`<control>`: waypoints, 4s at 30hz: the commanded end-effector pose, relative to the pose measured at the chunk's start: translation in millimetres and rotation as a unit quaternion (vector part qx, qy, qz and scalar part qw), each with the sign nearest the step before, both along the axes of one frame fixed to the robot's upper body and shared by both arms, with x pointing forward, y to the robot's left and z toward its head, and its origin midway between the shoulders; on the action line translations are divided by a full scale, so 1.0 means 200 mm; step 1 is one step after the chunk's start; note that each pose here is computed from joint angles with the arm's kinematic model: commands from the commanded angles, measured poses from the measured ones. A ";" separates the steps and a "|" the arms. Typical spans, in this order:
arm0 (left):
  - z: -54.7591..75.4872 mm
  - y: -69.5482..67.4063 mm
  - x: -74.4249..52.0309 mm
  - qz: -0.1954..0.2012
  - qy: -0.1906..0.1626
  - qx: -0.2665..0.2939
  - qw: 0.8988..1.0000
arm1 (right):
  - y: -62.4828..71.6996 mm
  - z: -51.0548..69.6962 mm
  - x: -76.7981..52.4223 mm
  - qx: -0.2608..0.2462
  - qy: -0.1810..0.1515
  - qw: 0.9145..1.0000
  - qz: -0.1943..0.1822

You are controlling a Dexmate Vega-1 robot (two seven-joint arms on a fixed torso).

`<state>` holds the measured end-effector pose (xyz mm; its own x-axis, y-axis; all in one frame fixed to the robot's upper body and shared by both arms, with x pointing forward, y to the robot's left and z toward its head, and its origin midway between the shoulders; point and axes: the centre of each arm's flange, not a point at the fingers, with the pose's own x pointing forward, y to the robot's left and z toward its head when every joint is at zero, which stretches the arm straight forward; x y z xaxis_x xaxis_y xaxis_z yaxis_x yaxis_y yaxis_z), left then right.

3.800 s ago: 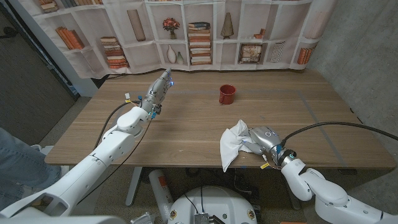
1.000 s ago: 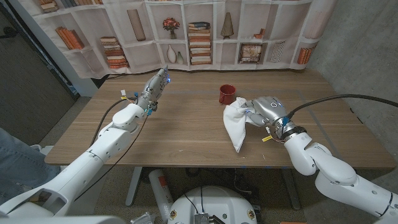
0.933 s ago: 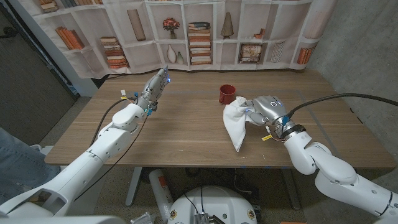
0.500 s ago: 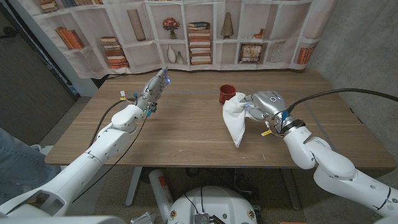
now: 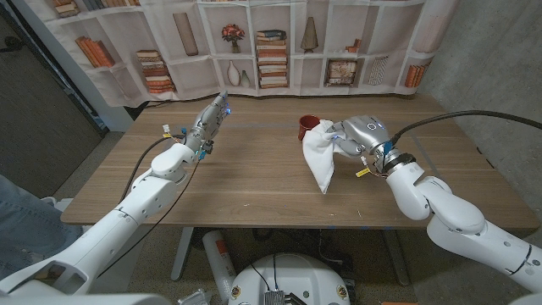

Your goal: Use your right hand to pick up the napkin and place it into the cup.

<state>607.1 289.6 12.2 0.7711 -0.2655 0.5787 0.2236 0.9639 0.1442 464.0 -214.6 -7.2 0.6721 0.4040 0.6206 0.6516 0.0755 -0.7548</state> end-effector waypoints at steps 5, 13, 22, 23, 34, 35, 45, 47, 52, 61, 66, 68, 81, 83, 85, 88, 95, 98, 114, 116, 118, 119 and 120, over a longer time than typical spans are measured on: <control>0.00 0.03 -0.02 0.008 0.001 -0.002 1.000 | 0.01 0.11 0.05 -0.006 -0.005 1.000 0.004; 0.00 0.03 -0.03 0.010 0.001 -0.003 1.000 | 0.03 0.14 0.08 -0.007 -0.007 1.000 0.008; -0.01 0.02 -0.04 0.011 0.001 -0.001 1.000 | 0.04 0.17 0.11 -0.005 -0.006 1.000 0.009; -0.01 0.03 -0.04 0.011 0.000 -0.001 1.000 | 0.04 0.18 0.12 -0.006 -0.006 1.000 0.009; -0.02 0.04 -0.04 0.011 0.001 -0.005 1.000 | 0.06 0.22 0.16 -0.009 -0.004 1.000 0.007; -0.02 0.04 -0.04 0.011 0.001 -0.005 1.000 | 0.06 0.22 0.16 -0.009 -0.004 1.000 0.007; -0.02 0.05 -0.05 0.012 -0.001 -0.003 1.000 | 0.10 0.26 0.20 -0.013 -0.004 1.000 0.008; -0.02 0.05 -0.06 0.012 -0.001 -0.003 1.000 | 0.11 0.26 0.21 -0.014 -0.004 1.000 0.008; -0.02 0.05 -0.06 0.010 0.001 0.001 1.000 | 0.12 0.28 0.23 -0.014 -0.004 1.000 0.007; -0.03 0.06 -0.08 0.014 0.000 -0.002 1.000 | 0.14 0.30 0.27 -0.015 -0.001 1.000 0.007; -0.04 0.07 -0.09 0.017 0.001 -0.002 1.000 | 0.16 0.32 0.30 -0.014 0.000 1.000 0.008; -0.05 0.08 -0.09 0.017 0.001 -0.005 1.000 | 0.16 0.33 0.30 -0.015 0.000 1.000 0.008; -0.06 0.09 -0.13 0.023 -0.003 -0.007 1.000 | 0.19 0.35 0.35 -0.011 -0.001 1.000 0.006; -0.07 0.09 -0.13 0.024 -0.003 -0.006 1.000 | 0.21 0.35 0.36 -0.015 -0.004 1.000 0.006; -0.07 0.10 -0.14 0.025 -0.003 -0.007 1.000 | 0.23 0.36 0.37 -0.018 -0.004 1.000 0.005; -0.07 0.10 -0.15 0.026 -0.004 -0.006 1.000 | 0.24 0.37 0.39 -0.018 -0.003 1.000 0.004; -0.08 0.11 -0.15 0.025 -0.004 -0.008 1.000 | 0.26 0.40 0.43 -0.016 -0.001 1.000 -0.001; -0.08 0.11 -0.14 0.024 -0.002 -0.008 1.000 | 0.26 0.41 0.45 -0.015 -0.002 1.000 -0.003; -0.07 0.11 -0.14 0.024 -0.002 -0.005 1.000 | 0.28 0.45 0.53 -0.017 -0.007 1.000 -0.024; -0.07 0.11 -0.13 0.024 -0.001 -0.004 1.000 | 0.27 0.46 0.54 -0.014 -0.003 1.000 -0.026; -0.07 0.11 -0.13 0.024 0.000 -0.003 1.000 | 0.27 0.47 0.56 -0.013 0.001 1.000 -0.028; -0.07 0.11 -0.13 0.024 0.000 -0.003 1.000 | 0.27 0.47 0.57 -0.011 0.004 1.000 -0.028; -0.07 0.11 -0.13 0.025 0.001 -0.002 1.000 | 0.27 0.48 0.59 -0.009 0.007 0.999 -0.030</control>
<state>578.7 311.2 -2.7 0.7787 -0.2199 0.5876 0.1756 0.9755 0.1324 565.5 -160.9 80.7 0.6789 0.3967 0.6179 0.6681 0.0152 -0.7439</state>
